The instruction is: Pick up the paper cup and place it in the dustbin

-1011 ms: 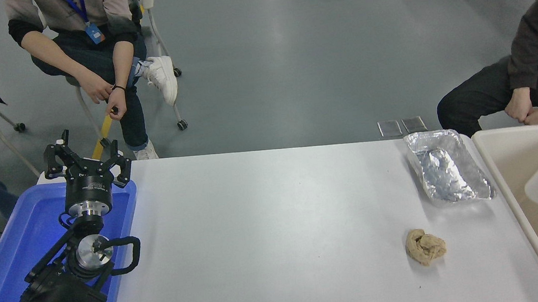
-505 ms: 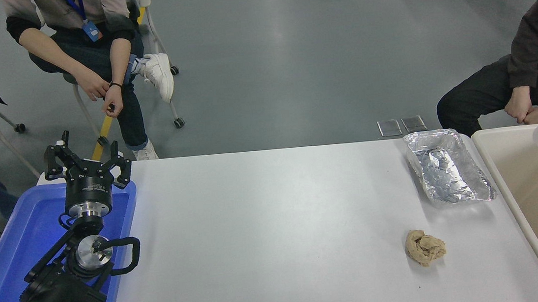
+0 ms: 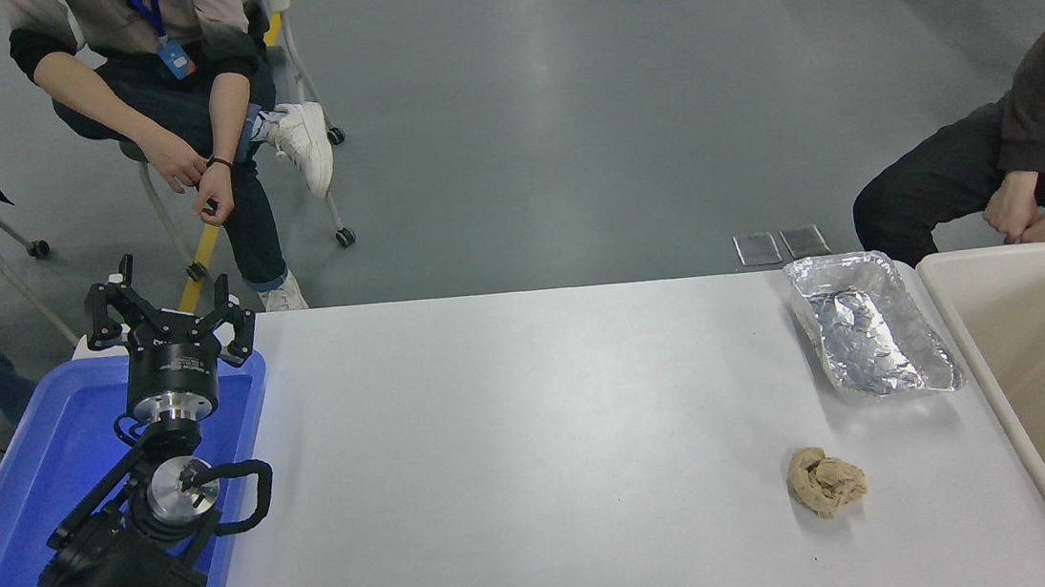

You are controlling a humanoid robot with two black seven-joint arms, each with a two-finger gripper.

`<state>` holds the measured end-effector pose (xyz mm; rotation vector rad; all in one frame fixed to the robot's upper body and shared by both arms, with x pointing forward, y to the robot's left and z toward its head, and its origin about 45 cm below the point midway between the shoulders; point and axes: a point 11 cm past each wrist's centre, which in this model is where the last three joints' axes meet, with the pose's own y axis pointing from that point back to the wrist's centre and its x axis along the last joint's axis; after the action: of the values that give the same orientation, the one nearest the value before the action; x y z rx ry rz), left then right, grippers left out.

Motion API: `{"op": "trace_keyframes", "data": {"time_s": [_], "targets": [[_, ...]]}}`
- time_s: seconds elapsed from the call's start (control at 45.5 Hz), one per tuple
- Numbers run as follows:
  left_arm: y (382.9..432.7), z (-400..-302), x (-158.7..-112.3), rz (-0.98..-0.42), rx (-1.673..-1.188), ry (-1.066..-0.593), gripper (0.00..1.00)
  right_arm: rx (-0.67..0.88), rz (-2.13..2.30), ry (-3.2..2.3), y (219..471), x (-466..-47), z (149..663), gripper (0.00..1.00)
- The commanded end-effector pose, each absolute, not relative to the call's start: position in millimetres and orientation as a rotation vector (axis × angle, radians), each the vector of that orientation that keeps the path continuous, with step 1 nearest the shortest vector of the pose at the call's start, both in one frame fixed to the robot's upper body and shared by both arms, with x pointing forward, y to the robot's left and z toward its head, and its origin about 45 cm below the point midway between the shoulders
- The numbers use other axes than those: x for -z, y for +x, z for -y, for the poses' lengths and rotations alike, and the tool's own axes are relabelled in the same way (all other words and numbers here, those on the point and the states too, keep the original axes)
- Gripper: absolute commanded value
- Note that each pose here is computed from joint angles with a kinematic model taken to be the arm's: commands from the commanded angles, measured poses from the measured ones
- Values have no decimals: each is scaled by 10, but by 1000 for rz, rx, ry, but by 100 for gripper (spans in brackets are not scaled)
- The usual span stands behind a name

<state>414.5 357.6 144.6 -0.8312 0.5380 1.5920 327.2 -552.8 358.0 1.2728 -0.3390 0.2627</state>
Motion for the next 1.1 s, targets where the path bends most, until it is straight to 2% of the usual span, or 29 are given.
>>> {"op": "trace_keyframes", "data": {"time_s": [0.0, 0.286, 0.593, 0.857, 0.879, 0.901, 0.945, 0.967, 1.077], "targets": [[4146, -3575, -1447, -538, -1592, -831, 99, -225, 278, 1175, 3166, -2962, 5966, 0], [4146, -3575, -1447, -538, -1592, -831, 99, -298, 220, 1101, 3102, -2157, 6143, 0], [4151, -3574, -1453, -537, -1591, -832, 99, -311, 292, 1164, 3012, -1272, 5868, 0], [4149, -3577, -1450, -537, -1592, -832, 99, -305, 391, 1184, 2937, -953, 5715, 0], [4149, -3577, -1450, -537, -1592, -832, 99, -308, 396, 1181, 2939, -955, 5720, 2], [4151, -3574, -1453, -537, -1591, -832, 99, -309, 403, 1180, 2947, -964, 5726, 21], [4151, -3574, -1453, -537, -1591, -832, 99, -315, 419, 1178, 2970, -977, 5727, 94], [4151, -3574, -1453, -537, -1591, -832, 99, -312, 431, 1183, 2982, -977, 5716, 100], [4151, -3574, -1453, -537, -1591, -832, 99, -313, 449, 1190, 3015, -988, 5698, 100]]}}
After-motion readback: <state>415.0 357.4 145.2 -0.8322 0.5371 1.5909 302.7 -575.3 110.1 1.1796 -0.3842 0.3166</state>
